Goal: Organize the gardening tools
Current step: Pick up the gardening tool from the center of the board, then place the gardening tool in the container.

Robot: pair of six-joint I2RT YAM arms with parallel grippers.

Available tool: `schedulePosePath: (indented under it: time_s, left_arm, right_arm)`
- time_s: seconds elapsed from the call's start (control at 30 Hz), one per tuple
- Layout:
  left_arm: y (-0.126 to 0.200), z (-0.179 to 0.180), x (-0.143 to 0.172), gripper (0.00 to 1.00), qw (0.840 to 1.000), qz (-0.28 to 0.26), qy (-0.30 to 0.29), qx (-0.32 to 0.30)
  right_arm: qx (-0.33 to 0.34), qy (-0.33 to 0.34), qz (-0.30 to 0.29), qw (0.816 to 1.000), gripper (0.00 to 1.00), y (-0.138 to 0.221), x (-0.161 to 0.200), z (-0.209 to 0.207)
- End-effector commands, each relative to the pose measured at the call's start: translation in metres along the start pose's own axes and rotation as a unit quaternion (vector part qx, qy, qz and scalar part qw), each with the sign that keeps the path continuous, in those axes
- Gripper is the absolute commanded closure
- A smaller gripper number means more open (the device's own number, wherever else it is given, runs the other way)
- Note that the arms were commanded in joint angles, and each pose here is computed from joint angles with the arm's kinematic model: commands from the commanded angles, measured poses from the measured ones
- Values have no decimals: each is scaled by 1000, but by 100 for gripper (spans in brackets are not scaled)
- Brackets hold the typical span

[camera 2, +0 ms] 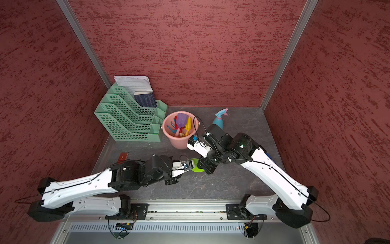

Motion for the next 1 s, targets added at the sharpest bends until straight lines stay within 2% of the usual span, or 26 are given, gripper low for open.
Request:
schedulePosePath:
  time_s: [0.0,0.03,0.07,0.1,0.13,0.2,0.3,0.37,0.53,0.7,0.87,0.97]
  left_arm:
    - [2,4,-3,98,999,-15,20,-23]
    - [2,4,-3,100,999,-14,19,-24]
    - [1,4,-3,100,999,-14,18,-25]
    - [1,4,-3,100,999,-13,18,-27]
    - [1,4,-1,100,999,-12,17,-29]
    - [2,4,2,100,999,-11,17,-34]
    - [5,6,12,100,998,-13,24,-53]
    - [8,10,21,100,997,-23,41,-67]
    - [21,29,45,100,985,-77,111,-109]
    - [33,65,58,100,952,-172,186,-173]
    - [17,106,56,100,917,-247,250,-191]
    - [-5,130,49,100,902,-275,273,-188]
  right_arm:
    - [-17,1,-41,999,100,11,-7,6]
    - [-14,2,-42,999,100,11,-7,5]
    - [-9,0,-42,999,88,11,-7,5]
    - [0,-1,-43,999,66,11,-6,3]
    - [13,-3,-45,999,51,12,-6,2]
    - [44,-6,-51,998,32,13,-4,-3]
    - [96,-16,-68,993,12,19,-1,-10]
    - [109,-23,-85,990,3,23,2,-12]
    - [123,-47,-118,984,2,27,6,-17]
    - [97,-70,-138,983,1,15,8,-21]
    - [64,-94,-160,981,2,-3,7,-23]
    - [60,-102,-168,979,2,-9,7,-26]
Point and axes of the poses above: each gripper's point midway between its finger pads, its own y axis back along the fingers, its own z axis along the line the jaws close on, x = y × z, the point moved 10 cm from there along y, back along the fingers, and after that the axes turned 1 degree about -y, right-handed, at the moved point
